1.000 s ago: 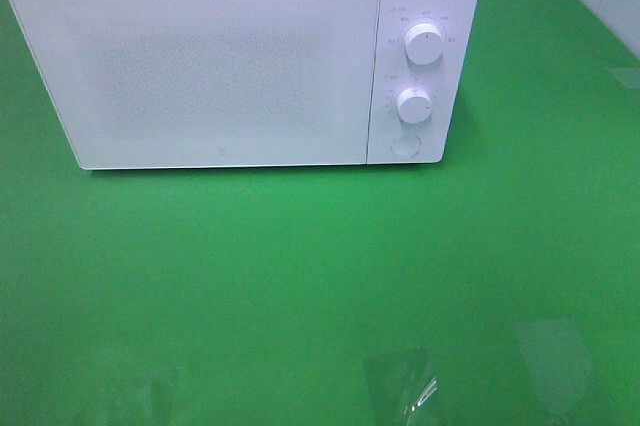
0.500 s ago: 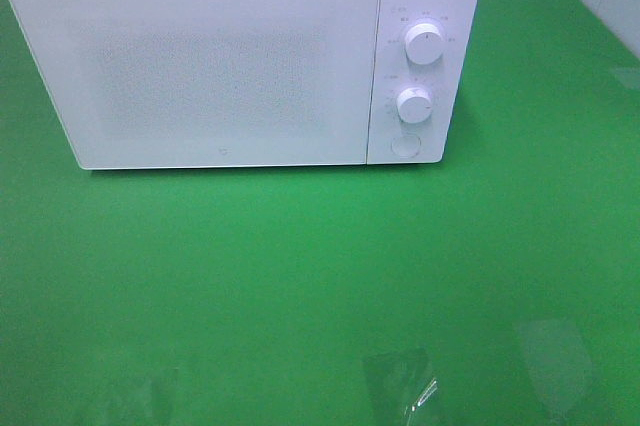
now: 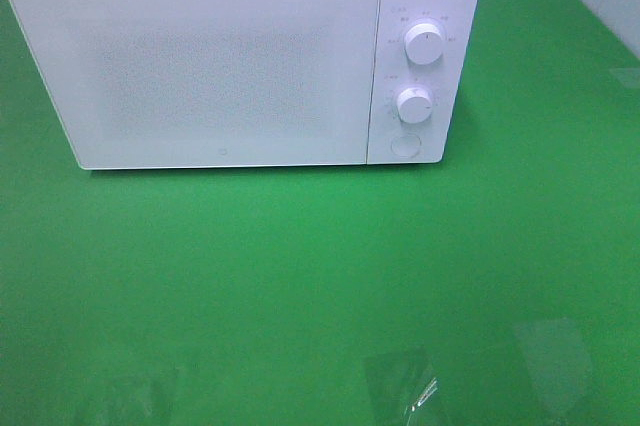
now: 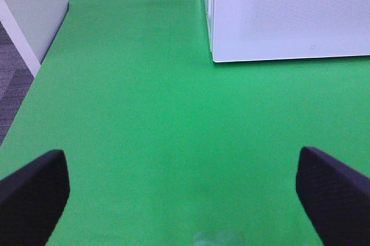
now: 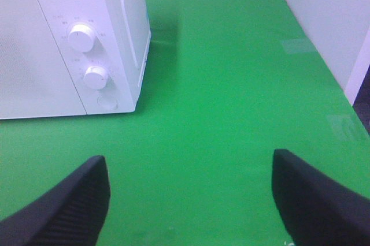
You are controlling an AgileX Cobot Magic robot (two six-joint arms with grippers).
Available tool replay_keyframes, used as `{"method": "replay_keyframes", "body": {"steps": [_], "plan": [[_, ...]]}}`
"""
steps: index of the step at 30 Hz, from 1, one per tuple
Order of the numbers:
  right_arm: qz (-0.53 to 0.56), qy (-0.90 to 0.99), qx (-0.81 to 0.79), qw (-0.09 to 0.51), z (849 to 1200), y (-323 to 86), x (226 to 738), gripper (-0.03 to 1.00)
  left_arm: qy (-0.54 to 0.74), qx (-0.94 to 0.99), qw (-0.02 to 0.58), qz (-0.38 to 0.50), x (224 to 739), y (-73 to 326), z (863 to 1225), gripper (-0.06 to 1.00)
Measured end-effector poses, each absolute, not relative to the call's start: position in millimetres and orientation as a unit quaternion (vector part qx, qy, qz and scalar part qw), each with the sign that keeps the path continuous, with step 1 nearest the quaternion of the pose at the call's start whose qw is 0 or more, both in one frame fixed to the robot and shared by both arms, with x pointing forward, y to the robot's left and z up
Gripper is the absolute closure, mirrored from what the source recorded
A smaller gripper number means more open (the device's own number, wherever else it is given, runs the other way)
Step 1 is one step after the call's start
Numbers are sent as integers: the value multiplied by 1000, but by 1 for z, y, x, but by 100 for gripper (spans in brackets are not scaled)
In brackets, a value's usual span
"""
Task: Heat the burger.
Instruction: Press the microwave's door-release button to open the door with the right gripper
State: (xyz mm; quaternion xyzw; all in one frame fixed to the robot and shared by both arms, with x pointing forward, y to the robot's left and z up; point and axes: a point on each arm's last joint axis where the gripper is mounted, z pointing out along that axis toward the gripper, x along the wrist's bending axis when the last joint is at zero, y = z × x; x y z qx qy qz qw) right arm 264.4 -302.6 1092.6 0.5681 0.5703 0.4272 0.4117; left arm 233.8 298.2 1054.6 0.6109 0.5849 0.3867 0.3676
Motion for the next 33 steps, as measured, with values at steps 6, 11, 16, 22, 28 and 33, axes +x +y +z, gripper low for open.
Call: {"method": "replay_keyframes", "body": {"steps": [6,11,16,22,28,33], "plan": [[435,569,557,420,1101,-299,291,20,585,611,368,387,234,298,1055,-4],[441,570,550,422,1097,-296,313,20,585,611,368,387,234,298,1055,-4],[443,576,545,418,1084,-292,340,20,585,611,368,387,234,298,1055,-4],[449,576,548,407,1070,-288,369,20,585,611,368,387,234,298,1055,-4],[456,571,562,387,1056,-284,394,20,585,611,368,387,234,298,1055,-4],[472,566,553,388,1045,-280,422,20,585,611,368,387,234,298,1055,-4]]}}
